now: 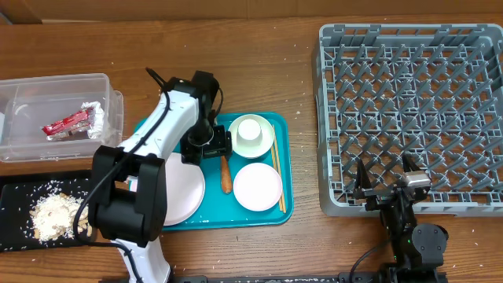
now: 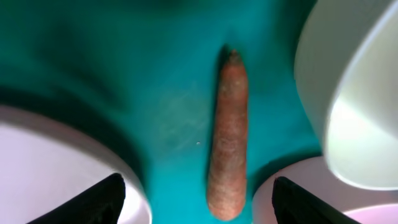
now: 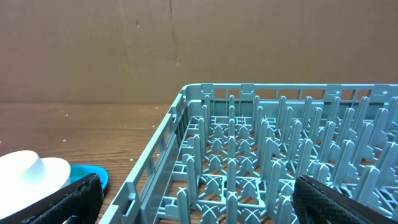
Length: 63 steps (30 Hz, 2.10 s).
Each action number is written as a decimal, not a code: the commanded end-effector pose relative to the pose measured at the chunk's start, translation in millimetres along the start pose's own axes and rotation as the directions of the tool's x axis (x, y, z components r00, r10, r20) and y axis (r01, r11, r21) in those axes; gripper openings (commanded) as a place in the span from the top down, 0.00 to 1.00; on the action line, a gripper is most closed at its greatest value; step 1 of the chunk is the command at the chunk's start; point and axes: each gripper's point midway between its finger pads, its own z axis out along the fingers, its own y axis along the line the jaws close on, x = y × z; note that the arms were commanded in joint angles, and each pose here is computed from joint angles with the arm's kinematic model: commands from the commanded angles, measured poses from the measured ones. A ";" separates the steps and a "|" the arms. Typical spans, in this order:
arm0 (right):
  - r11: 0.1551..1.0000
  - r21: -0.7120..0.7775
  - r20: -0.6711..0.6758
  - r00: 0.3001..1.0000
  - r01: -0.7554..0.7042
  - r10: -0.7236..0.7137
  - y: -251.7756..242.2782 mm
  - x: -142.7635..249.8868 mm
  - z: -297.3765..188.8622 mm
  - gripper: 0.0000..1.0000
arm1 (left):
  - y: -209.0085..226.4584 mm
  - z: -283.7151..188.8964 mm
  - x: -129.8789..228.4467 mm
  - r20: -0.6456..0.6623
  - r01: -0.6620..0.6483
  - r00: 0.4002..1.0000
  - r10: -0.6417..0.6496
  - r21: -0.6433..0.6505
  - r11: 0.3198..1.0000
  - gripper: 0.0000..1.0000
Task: Sort waste into correct bins and load items into the dishwasher
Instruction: 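Grasp the carrot on the teal tray with the left gripper, then carry the carrot left and drop it onto the black tray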
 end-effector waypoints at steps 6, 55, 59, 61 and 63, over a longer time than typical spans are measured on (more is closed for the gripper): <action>1.000 -0.002 0.007 1.000 -0.002 0.002 -0.1 1.0 -0.1 0.00 | -8.0 18.7 3.0 0.017 -0.102 0.995 0.102 -0.023 0.995 0.29; 1.000 -0.002 0.007 1.000 -0.002 0.002 -0.1 1.0 -0.1 0.00 | 266.1 -173.2 -15.2 0.223 0.760 0.628 -0.746 0.029 0.649 0.92; 1.000 -0.002 0.007 1.000 -0.002 0.002 -0.1 1.0 -0.1 0.00 | 323.6 -168.0 10.0 0.198 0.879 0.446 -0.873 0.088 0.469 0.91; 1.000 -0.002 0.007 1.000 -0.002 0.002 -0.1 1.0 -0.1 0.00 | 356.7 -154.6 32.0 0.166 0.930 0.333 -0.928 0.101 0.352 0.90; 1.000 -0.002 0.007 1.000 -0.002 0.002 -0.1 1.0 -0.1 0.00 | 372.4 -139.1 47.2 0.133 0.955 0.265 -0.955 0.097 0.279 0.88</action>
